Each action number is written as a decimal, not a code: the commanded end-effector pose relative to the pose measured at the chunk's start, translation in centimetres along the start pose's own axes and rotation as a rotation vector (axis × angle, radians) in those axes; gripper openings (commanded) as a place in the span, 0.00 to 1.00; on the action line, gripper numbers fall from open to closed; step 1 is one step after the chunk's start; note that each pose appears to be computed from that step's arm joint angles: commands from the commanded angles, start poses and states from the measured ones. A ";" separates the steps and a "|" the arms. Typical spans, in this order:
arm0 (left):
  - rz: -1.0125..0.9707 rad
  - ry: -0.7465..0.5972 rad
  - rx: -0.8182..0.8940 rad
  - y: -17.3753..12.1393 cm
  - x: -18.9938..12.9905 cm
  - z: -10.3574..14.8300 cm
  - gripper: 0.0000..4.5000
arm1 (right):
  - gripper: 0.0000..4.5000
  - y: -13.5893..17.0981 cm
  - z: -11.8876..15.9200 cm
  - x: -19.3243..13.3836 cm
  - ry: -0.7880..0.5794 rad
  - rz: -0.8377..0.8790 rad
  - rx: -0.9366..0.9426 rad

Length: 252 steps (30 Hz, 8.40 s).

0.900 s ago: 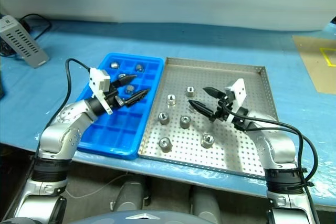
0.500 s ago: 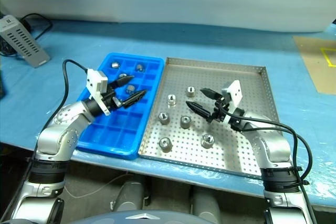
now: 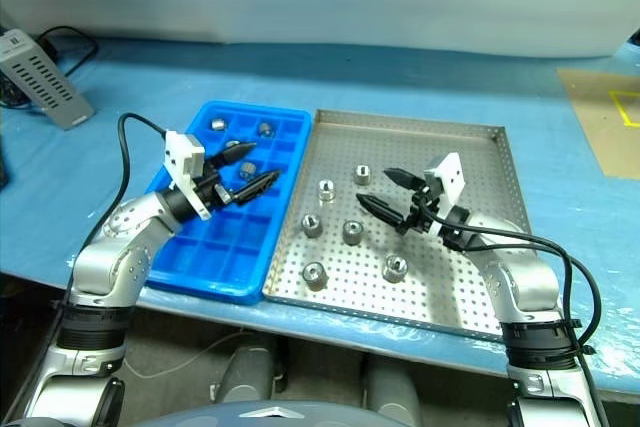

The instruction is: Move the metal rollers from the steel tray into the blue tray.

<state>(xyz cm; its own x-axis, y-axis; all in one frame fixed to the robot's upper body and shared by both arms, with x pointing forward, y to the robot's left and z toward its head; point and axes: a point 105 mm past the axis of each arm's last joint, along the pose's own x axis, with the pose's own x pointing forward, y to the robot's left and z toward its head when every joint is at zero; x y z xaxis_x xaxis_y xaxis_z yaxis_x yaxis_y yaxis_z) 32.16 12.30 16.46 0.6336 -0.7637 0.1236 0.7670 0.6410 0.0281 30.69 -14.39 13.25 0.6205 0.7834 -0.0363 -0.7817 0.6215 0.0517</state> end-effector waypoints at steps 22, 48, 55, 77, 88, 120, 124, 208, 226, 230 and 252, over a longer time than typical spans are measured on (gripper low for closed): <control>-0.704 0.610 0.403 -4.7 6.5 0.7 1.00 | 1.00 0.4 1.0 -0.7 -0.080 -0.085 -0.014; -0.821 0.950 0.562 -2.9 5.5 -6.7 1.00 | 1.00 6.9 -0.5 -0.5 -0.083 0.000 -0.032; -0.853 1.043 0.628 -2.9 5.5 -8.6 1.00 | 1.00 6.2 -0.8 -0.8 -0.077 -0.034 -0.034; -0.871 0.973 0.638 -4.2 6.3 -8.4 0.41 | 1.00 5.5 -0.9 -0.8 -0.083 -0.053 -0.021; -0.756 0.774 0.540 -4.0 8.3 -3.8 0.41 | 1.00 6.2 -0.3 -0.4 -0.119 -0.001 0.008; 0.335 0.412 0.370 5.4 -12.1 2.4 0.41 | 1.00 10.9 3.1 2.2 -0.133 0.550 -0.085; 0.448 0.400 0.290 4.3 -14.1 0.8 0.41 | 1.00 10.5 2.8 2.6 -0.102 0.576 -0.072; -0.577 0.905 0.588 -0.3 11.5 -7.9 0.99 | 1.00 9.2 -0.3 -0.9 -0.079 0.037 -0.050; -0.673 0.953 0.598 -0.8 9.9 -9.5 0.44 | 1.00 9.0 -0.6 -0.6 -0.080 0.042 -0.063; -0.656 0.950 0.595 -0.7 10.0 -9.4 0.38 | 1.00 8.8 -0.7 -0.6 -0.078 0.041 -0.064; -0.394 0.286 0.299 -1.6 6.0 2.0 0.38 | 1.00 9.8 0.6 -0.1 -0.122 0.165 -0.083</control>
<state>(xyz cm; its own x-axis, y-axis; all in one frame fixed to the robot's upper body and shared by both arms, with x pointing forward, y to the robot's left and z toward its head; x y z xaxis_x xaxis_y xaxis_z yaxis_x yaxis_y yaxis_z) 34.88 6.45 16.72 0.2976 -0.9052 -0.3033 0.9399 0.2222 0.2592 23.73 -9.12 13.13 0.5337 0.8449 0.0369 -0.8452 0.5343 -0.0089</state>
